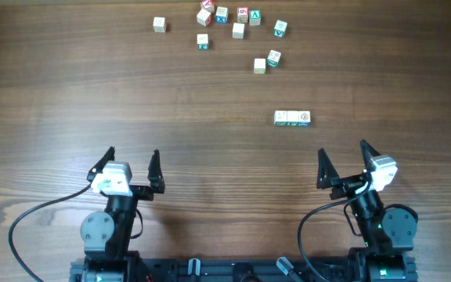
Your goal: Form a horizontal line
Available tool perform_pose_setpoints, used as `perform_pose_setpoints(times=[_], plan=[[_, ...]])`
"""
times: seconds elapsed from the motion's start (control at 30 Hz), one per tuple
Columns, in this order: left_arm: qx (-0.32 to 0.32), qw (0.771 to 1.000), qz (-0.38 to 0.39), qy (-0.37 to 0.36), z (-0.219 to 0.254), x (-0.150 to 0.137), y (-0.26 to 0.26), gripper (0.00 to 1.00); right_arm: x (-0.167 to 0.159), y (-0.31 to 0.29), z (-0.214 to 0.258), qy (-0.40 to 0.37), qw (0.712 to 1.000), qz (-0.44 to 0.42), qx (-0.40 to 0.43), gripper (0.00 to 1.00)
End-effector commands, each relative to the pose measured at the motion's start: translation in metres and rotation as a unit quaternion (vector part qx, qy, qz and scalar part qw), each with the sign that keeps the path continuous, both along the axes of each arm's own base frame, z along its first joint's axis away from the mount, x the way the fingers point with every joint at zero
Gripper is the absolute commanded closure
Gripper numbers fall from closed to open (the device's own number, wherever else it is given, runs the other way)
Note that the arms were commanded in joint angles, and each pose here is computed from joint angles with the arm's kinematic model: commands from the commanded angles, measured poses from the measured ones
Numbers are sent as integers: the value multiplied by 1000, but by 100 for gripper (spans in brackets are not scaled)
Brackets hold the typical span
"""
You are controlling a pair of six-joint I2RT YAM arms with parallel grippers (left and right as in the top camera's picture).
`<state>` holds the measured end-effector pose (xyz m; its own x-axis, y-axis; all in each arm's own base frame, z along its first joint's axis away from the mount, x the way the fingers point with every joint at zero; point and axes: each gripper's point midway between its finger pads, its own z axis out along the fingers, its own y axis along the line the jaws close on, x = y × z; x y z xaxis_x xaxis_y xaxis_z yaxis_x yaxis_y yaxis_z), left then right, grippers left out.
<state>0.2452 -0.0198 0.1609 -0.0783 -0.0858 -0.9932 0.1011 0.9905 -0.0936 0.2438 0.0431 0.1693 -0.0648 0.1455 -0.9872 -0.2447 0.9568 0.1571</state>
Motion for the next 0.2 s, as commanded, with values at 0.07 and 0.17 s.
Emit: perform_pose_setpoints(times=[0.07, 0.17], plan=[[8, 1000, 11, -2, -2, 0, 5, 0, 1, -2, 0, -3, 1000, -5, -10, 0], [8, 1000, 11, -2, -2, 0, 5, 0, 1, -2, 0, -3, 1000, -5, -10, 0]])
